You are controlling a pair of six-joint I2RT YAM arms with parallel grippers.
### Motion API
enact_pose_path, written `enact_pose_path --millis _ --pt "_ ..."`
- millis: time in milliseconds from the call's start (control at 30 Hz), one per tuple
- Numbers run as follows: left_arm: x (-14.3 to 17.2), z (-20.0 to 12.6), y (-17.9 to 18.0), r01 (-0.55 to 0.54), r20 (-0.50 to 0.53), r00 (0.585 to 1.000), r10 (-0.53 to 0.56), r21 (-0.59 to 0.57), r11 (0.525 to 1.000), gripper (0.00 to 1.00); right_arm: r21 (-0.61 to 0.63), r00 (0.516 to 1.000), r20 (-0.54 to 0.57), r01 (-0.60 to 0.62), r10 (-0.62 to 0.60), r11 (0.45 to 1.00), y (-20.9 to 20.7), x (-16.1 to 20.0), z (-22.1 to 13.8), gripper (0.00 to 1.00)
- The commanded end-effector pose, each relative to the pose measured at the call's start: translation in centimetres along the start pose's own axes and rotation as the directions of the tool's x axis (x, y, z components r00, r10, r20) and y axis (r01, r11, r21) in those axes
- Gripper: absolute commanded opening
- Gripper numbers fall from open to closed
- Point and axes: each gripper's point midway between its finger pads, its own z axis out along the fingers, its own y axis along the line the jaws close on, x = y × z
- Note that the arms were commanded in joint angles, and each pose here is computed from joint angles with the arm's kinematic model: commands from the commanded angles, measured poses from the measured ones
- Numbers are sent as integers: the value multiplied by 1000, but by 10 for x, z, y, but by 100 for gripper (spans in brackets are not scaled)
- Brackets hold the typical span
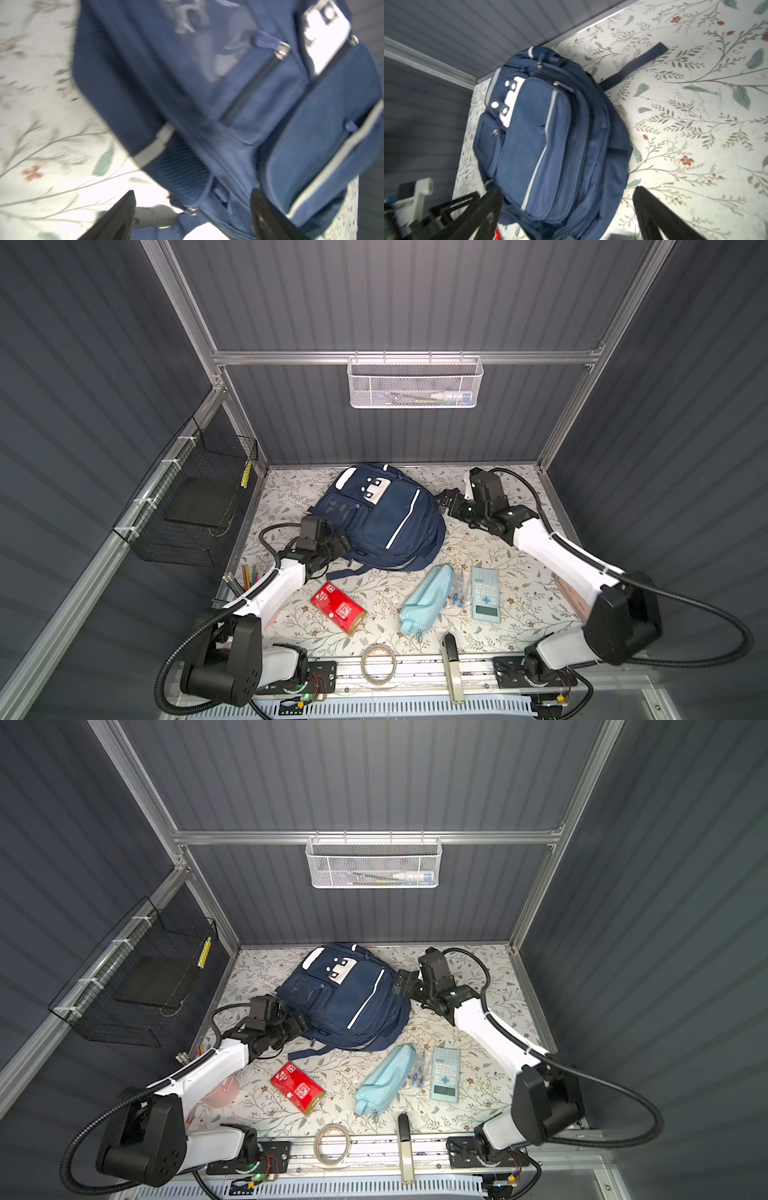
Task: Pack books, pencil case, and school supplies into a backpack
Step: Pick up the student bag from the top-center of the table.
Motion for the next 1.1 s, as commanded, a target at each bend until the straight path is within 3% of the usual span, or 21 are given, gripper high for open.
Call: enact_pose_path --millis 0,100,233,500,567,700,900,1067 --pt "0 7 6 154 30 987 -155 18 988 86 48 998 -47 36 -33 998 -17 34 -6 99" --pt "3 18 10 232 27 972 -233 37 972 77 -11 995 -38 91 -91 996 -1 51 -15 99" --pt "-6 27 16 244 84 966 -245 24 969 68 -67 985 -48 161 -164 985 21 81 -15 99" --pt "2 49 18 263 38 964 -263 17 965 60 -121 967 -93 224 -236 967 47 130 3 99" --pt "1 51 14 265 35 963 -266 38 963 51 -127 958 -100 254 -267 959 54 138 7 99" --pt "0 55 2 261 -1 965 -262 76 962 0 -167 939 -96 311 -330 936 75 155 14 99" --pt "-3 36 -22 276 -33 961 -275 161 948 0 -212 930 -101 327 -354 921 107 178 21 97" --pt "-9 15 -38 277 -32 961 -276 214 937 0 -266 932 -118 304 -344 915 138 195 36 90"
